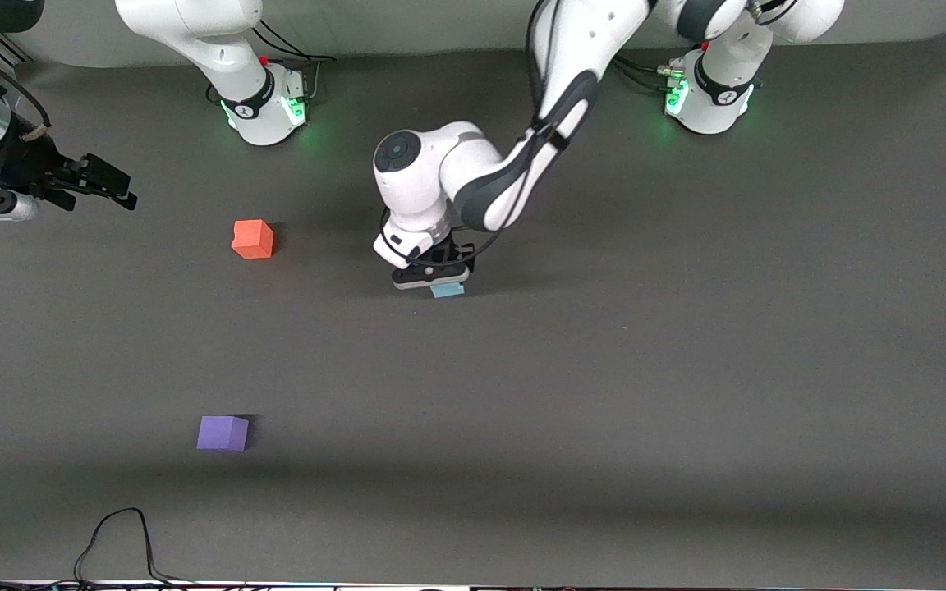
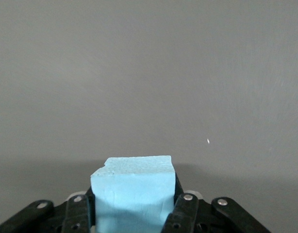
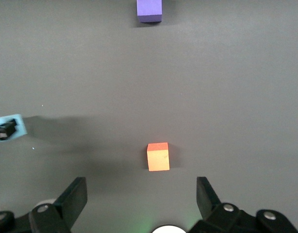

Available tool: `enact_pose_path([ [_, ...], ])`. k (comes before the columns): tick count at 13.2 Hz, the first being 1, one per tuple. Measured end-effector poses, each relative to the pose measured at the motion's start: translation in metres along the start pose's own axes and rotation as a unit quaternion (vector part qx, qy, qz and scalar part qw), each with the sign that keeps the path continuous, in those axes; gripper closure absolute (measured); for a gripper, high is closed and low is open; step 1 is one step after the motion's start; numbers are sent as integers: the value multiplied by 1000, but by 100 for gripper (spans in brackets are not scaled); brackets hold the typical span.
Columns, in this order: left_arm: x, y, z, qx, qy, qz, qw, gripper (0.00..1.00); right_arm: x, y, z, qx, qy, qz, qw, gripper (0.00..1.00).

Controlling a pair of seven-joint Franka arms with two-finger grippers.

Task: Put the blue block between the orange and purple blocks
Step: 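Lower the blue cube onto the table and open the left gripper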

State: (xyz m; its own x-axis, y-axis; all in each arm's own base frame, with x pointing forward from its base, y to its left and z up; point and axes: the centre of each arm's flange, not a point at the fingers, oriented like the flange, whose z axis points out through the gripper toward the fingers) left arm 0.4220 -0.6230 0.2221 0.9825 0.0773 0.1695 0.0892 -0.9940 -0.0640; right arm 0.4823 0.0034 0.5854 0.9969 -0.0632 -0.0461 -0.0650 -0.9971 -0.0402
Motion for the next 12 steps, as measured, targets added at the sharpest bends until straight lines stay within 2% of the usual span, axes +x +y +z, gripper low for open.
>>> enact_pose_path([
  [2,-11,7,28,-2,4,6,1000,45,2,0,9,0,2,0,1000,0],
  [5,-3,8,23,-12,12,2,1000,46,2,0,12,0,4,1,1000,0],
  [6,-1,8,24,-13,13,1,1000,40,3,0,12,0,4,0,1000,0],
  [9,7,5,22,-16,18,-5,1000,4,2,-9,12,-2,6,-8,1000,0],
  [10,18,4,14,-21,22,-12,999,0,2,-13,12,-3,7,-12,1000,0],
  [12,54,-10,-22,-32,19,-32,999,0,3,-27,12,-4,10,-19,1000,0],
])
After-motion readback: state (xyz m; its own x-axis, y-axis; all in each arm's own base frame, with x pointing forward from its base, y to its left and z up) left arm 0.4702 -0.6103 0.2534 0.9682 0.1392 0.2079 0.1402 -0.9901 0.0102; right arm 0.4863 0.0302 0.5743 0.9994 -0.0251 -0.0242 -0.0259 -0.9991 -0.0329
